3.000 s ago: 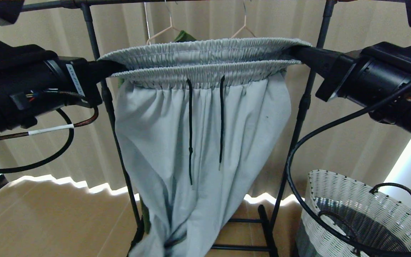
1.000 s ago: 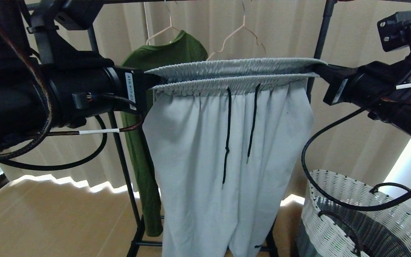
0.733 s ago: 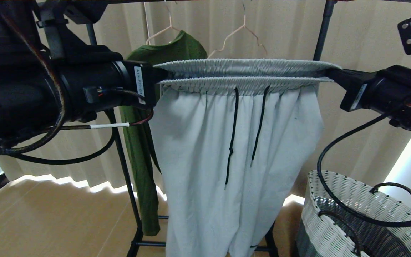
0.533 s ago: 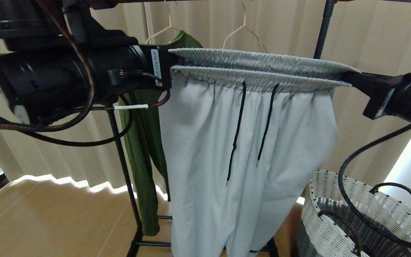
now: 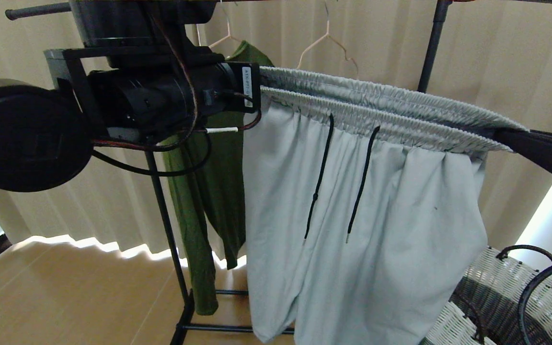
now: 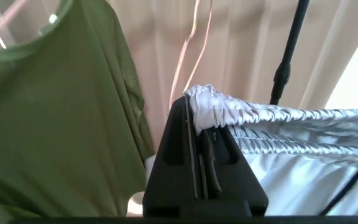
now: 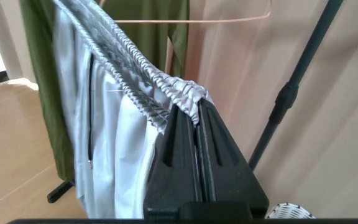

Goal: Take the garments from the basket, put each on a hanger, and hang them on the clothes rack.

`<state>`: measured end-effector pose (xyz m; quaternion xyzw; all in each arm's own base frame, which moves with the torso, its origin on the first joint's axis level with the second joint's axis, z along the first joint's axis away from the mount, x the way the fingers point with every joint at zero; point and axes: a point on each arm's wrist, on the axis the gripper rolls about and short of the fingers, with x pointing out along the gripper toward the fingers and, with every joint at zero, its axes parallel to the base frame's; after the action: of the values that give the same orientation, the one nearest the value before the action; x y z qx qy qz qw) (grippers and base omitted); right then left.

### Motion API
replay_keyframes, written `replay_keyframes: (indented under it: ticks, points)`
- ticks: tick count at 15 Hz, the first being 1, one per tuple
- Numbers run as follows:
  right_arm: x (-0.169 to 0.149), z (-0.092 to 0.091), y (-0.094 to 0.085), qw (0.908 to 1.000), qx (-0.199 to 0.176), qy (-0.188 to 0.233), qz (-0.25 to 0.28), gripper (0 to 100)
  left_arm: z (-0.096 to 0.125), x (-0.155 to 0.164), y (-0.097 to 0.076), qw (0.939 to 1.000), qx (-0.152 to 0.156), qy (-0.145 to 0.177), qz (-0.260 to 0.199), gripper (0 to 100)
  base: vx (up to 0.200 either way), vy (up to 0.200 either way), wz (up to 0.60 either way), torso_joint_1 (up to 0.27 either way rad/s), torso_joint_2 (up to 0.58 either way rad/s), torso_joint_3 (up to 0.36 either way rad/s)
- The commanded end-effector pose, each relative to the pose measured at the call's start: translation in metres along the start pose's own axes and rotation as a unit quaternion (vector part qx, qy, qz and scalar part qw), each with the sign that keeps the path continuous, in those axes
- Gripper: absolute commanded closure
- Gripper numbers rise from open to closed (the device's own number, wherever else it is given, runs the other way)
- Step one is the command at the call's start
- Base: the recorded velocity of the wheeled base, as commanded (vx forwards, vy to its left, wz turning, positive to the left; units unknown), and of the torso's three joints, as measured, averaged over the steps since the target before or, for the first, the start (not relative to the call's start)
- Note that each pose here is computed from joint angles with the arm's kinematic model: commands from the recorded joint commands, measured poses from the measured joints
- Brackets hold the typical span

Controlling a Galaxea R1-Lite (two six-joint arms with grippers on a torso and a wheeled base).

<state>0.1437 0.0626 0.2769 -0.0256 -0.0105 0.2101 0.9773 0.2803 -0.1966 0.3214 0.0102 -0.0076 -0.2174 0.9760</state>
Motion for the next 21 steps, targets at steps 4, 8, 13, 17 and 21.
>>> replay_keyframes:
  ticks: [4, 8, 13, 17, 21]
  points:
    - [0.016, -0.004, -0.004, 0.9998, 0.001, 0.015, -0.012, 100, -0.004, -0.002, 0.002, 0.9999, 0.001, 0.008, 0.010, 100, 0.000, 0.000, 0.00, 0.000, 0.00, 0.000]
    - [0.051, -0.008, -0.020, 0.9987, 0.000, 0.002, -0.050, 100, 0.000, -0.031, 0.008, 0.9998, 0.007, 0.015, 0.008, 100, 0.000, 0.000, 0.00, 0.000, 0.00, 0.000]
    - [0.105, -0.013, -0.035, 0.9960, 0.006, -0.058, -0.067, 100, -0.004, -0.070, 0.015, 0.9960, 0.054, 0.036, -0.061, 100, 0.000, 0.000, 0.00, 0.000, 0.00, 0.000]
    - [0.136, -0.002, -0.039, 0.9936, 0.043, -0.083, -0.063, 100, -0.008, -0.094, 0.014, 0.9862, 0.065, 0.038, -0.148, 100, 0.000, 0.000, 0.00, 0.000, 0.00, 0.000]
    - [0.147, 0.000, -0.039, 0.9928, 0.055, -0.089, -0.058, 100, -0.005, -0.112, 0.009, 0.9760, 0.075, 0.020, -0.203, 100, 0.000, 0.000, 0.00, 0.000, 0.00, 0.000]
